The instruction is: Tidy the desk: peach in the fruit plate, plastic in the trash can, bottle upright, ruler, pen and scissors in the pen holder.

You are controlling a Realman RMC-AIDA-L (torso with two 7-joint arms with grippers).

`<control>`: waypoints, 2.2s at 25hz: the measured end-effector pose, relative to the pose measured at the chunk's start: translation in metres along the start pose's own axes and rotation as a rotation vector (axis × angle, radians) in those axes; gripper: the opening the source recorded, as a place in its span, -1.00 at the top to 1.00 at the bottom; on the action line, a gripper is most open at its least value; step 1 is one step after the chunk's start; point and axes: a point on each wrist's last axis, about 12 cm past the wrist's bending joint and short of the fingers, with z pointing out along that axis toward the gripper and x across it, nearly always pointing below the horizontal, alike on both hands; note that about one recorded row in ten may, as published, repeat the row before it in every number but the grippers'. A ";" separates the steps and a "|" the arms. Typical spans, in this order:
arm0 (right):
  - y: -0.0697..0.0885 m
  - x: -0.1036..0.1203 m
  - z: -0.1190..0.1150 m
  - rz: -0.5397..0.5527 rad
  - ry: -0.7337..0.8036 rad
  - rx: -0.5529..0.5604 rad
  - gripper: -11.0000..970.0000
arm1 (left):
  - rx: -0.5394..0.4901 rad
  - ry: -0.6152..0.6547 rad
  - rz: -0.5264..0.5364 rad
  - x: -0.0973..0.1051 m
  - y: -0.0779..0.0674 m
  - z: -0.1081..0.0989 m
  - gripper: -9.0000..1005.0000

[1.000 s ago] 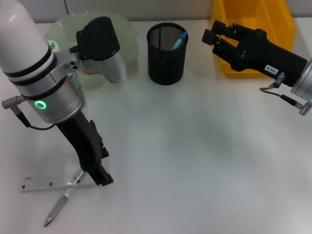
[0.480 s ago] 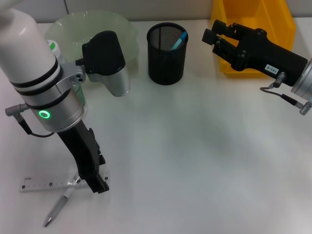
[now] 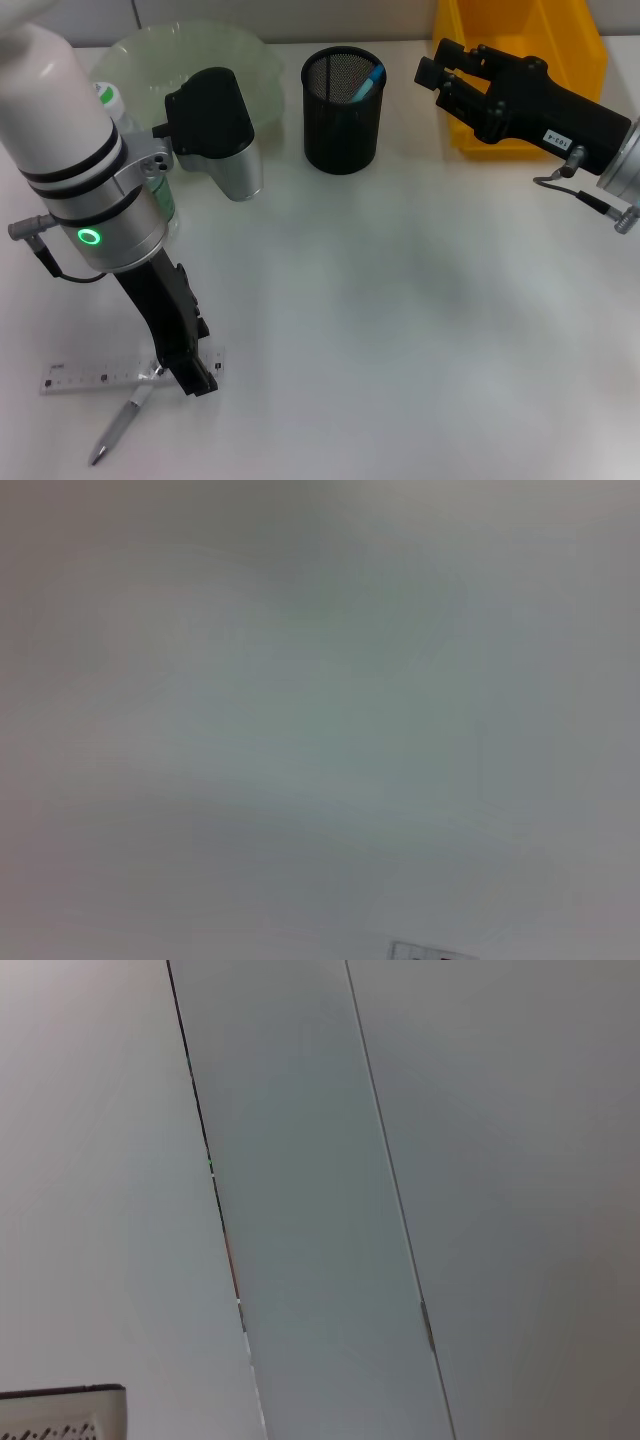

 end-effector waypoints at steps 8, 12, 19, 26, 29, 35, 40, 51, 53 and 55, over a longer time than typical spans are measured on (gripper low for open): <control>0.000 0.000 0.001 -0.001 -0.001 -0.002 0.21 | -0.006 0.006 -0.006 0.000 0.002 0.002 -0.34; 0.000 0.000 0.000 0.000 -0.002 -0.004 0.21 | -0.004 0.009 -0.004 0.000 0.003 0.003 -0.33; 0.002 0.000 0.000 0.002 -0.006 -0.010 0.21 | -0.008 0.009 0.000 0.000 0.003 0.006 -0.33; 0.003 0.002 -0.001 0.012 -0.006 -0.008 0.21 | -0.003 0.024 0.000 0.001 0.003 0.011 -0.32; 0.003 0.002 -0.002 0.016 -0.006 -0.009 0.21 | -0.002 0.023 0.000 0.000 0.003 0.011 -0.32; 0.004 0.002 -0.003 0.019 -0.011 -0.016 0.21 | -0.009 0.024 -0.001 0.001 0.004 0.011 -0.32; 0.005 0.003 -0.003 0.022 -0.011 -0.015 0.21 | -0.013 0.024 0.001 0.000 0.004 0.012 -0.31; 0.005 0.003 -0.003 0.024 -0.011 -0.016 0.21 | -0.016 0.028 0.005 0.000 0.003 0.016 -0.31; 0.005 0.003 -0.003 0.024 -0.011 -0.016 0.21 | -0.014 0.034 0.011 0.000 0.003 0.017 -0.30; 0.005 0.003 -0.004 0.025 -0.011 -0.015 0.21 | -0.010 0.046 0.017 0.001 0.002 0.019 -0.30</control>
